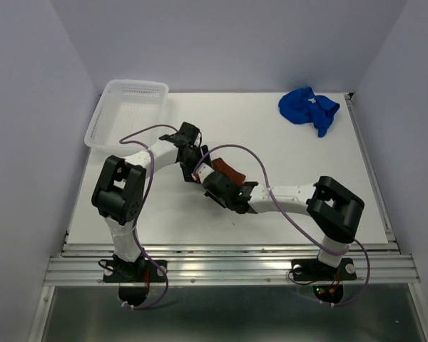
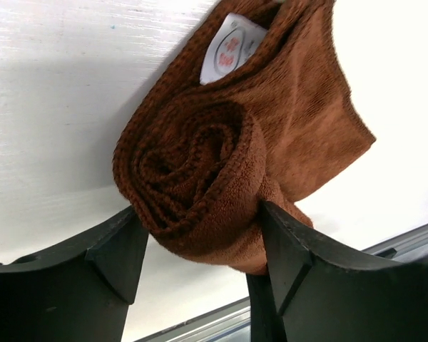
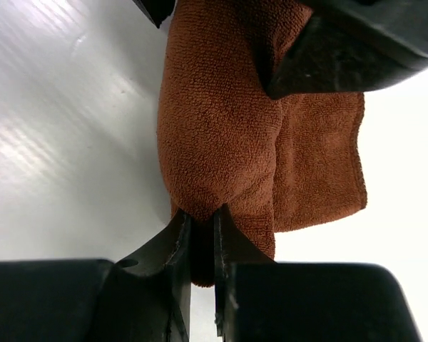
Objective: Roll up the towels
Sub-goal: Roll the towel
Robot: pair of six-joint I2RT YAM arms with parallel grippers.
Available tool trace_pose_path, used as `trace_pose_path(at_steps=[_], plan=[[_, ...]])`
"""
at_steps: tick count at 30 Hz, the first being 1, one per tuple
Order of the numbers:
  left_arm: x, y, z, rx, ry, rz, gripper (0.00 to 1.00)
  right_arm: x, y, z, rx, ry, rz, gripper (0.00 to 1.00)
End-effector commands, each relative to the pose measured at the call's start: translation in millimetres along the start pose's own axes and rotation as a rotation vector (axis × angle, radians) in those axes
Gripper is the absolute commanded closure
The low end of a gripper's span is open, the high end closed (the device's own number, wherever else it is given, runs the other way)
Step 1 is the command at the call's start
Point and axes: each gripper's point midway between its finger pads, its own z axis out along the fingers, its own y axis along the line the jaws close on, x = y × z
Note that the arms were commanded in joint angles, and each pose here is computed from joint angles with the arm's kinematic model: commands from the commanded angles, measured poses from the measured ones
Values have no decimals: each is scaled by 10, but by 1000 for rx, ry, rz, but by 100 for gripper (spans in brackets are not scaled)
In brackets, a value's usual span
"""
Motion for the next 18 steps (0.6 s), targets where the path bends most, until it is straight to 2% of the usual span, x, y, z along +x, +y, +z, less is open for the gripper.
trace_pose_path(at_steps=[1, 4, 6, 7, 8, 9, 18], plan=[[-108, -173, -251, 55, -32, 14, 26, -156, 155, -190, -219, -29, 206, 99], [-170, -189, -317, 73, -53, 9, 21, -231, 15, -222, -275, -38, 307, 99], [-204, -208, -364, 82, -66, 12, 18, -290, 48, -296, -373, -48, 351, 99], [-234, -217, -382, 84, -75, 11, 15, -304, -23, -289, -392, -51, 377, 99], [-249, -223, -399, 89, -80, 17, 7, -329, 2, -317, -438, -54, 398, 99], [-260, -238, -419, 96, -84, 16, 3, -342, -17, -315, -464, -52, 419, 99], [-368, -352, -469, 153, -114, 45, 1, -391, -320, -171, -673, -2, 654, 99]])
